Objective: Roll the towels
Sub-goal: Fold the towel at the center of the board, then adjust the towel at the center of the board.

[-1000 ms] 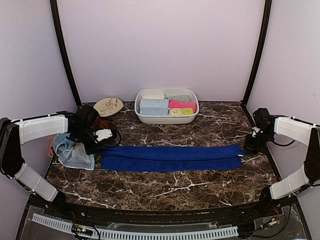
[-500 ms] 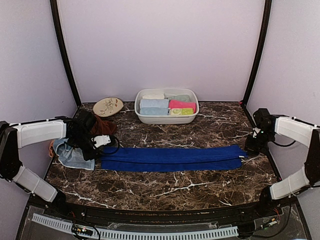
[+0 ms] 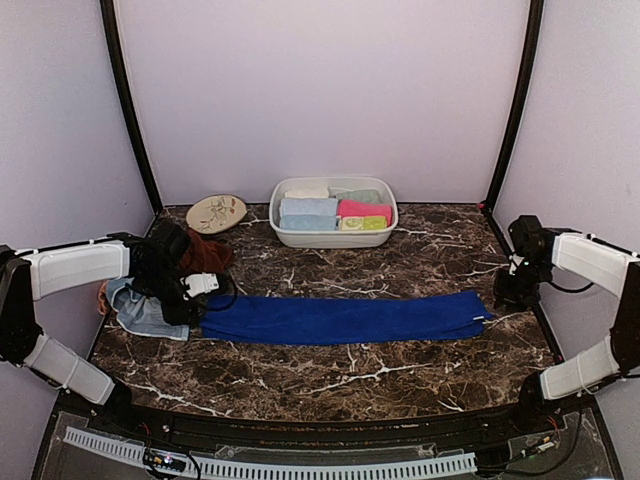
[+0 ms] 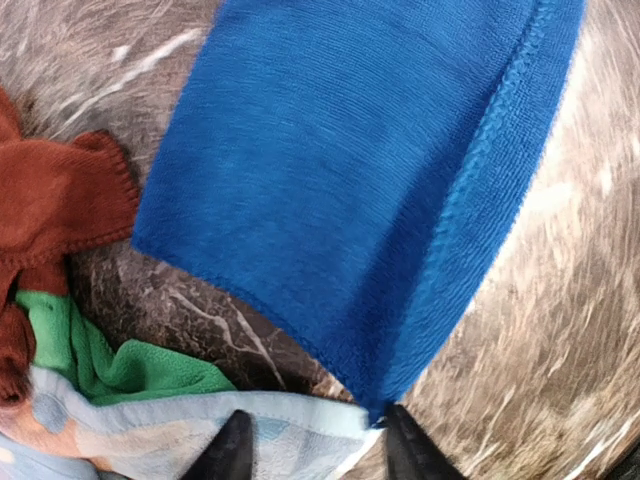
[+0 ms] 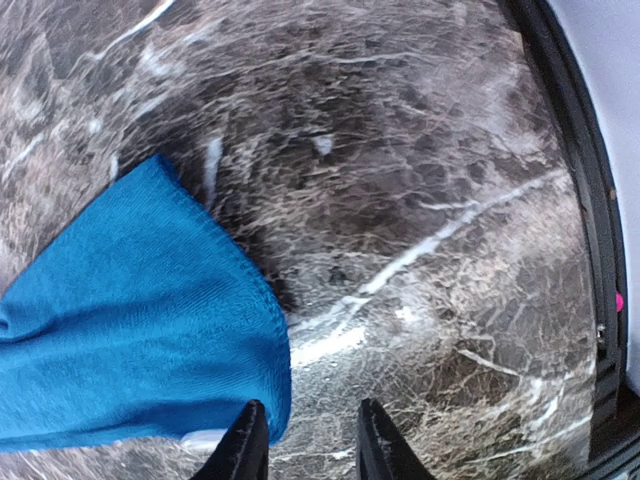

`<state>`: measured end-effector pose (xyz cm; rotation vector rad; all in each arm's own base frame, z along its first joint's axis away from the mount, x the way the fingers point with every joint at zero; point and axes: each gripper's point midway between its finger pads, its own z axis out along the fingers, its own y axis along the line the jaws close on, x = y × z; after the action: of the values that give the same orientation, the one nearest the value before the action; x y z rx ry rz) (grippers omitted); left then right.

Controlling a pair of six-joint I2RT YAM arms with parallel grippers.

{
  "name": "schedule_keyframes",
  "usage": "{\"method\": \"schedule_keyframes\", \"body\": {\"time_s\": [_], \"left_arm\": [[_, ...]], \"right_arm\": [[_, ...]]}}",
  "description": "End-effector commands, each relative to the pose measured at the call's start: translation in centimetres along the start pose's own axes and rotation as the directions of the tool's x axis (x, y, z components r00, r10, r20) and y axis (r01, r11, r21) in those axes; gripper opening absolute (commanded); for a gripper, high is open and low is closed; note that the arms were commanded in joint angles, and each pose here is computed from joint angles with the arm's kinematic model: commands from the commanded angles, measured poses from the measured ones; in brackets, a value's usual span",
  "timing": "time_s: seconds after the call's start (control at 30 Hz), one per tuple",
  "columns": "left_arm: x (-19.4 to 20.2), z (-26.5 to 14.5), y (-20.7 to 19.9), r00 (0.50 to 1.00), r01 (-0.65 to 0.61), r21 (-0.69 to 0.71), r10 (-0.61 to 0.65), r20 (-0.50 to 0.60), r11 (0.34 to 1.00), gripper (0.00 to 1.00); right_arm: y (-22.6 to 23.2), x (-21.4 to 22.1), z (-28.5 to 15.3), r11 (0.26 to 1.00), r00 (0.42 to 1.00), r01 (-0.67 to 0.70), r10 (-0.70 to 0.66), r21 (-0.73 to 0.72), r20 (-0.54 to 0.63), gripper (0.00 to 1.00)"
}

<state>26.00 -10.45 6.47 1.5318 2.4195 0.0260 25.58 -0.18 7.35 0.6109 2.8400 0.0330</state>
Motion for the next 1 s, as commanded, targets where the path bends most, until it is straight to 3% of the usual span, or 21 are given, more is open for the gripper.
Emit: {"method": "schedule_keyframes", "body": {"time_s": [0.0, 0.17, 0.37, 0.43, 0.57, 0.67, 0.87, 0.97], "left_arm": [[1.3, -1.0, -1.7, 1.000, -0.025, 0.039, 0.026, -0.014, 0.999, 0.54], [-0.8, -3.1, -1.1, 0.998, -0.031, 0.043, 0.028, 0.060, 0.999, 0.55], [-1.4, -3.9, -1.6, 0.999, -0.027, 0.118, 0.022, 0.047, 0.993, 0.56], [-0.7, -3.7, -2.0, 0.999, -0.041, 0.113, 0.037, 0.037, 0.993, 0.63], [0.8, -3.4, -2.4, 0.999, -0.054, 0.091, 0.054, 0.002, 0.994, 0.88], [1.3, -3.7, -2.7, 0.998, -0.061, 0.089, 0.062, -0.009, 0.994, 0.97], [0.6, -4.6, -1.0, 0.998, -0.059, 0.006, 0.059, 0.008, 0.998, 0.99], [0.8, -3.2, 2.1, 0.997, -0.071, -0.196, 0.071, -0.004, 0.978, 0.99]], "right_arm": [[-0.3, -1.0, -1.5, 1.000, 0.999, 0.007, -0.008, 0.023, 0.050, 0.34], [-0.2, -2.3, -3.8, 1.000, 0.994, -0.005, 0.003, 0.019, 0.109, 0.40], [2.2, -4.3, -5.4, 0.996, 0.989, -0.008, 0.021, -0.087, 0.145, 0.40], [3.2, -4.5, -5.1, 0.993, 0.990, -0.004, 0.021, -0.121, 0.140, 0.40], [5.2, -4.4, -3.4, 0.987, 0.994, 0.015, 0.003, -0.161, 0.111, 0.40], [6.3, -4.4, -2.2, 0.982, 0.996, 0.019, -0.003, -0.186, 0.089, 0.40], [7.4, -4.6, 0.0, 0.981, 0.998, 0.030, -0.019, -0.193, 0.060, 0.41], [8.4, -4.1, 1.3, 0.973, 0.999, 0.034, -0.026, -0.230, 0.035, 0.41]]}}
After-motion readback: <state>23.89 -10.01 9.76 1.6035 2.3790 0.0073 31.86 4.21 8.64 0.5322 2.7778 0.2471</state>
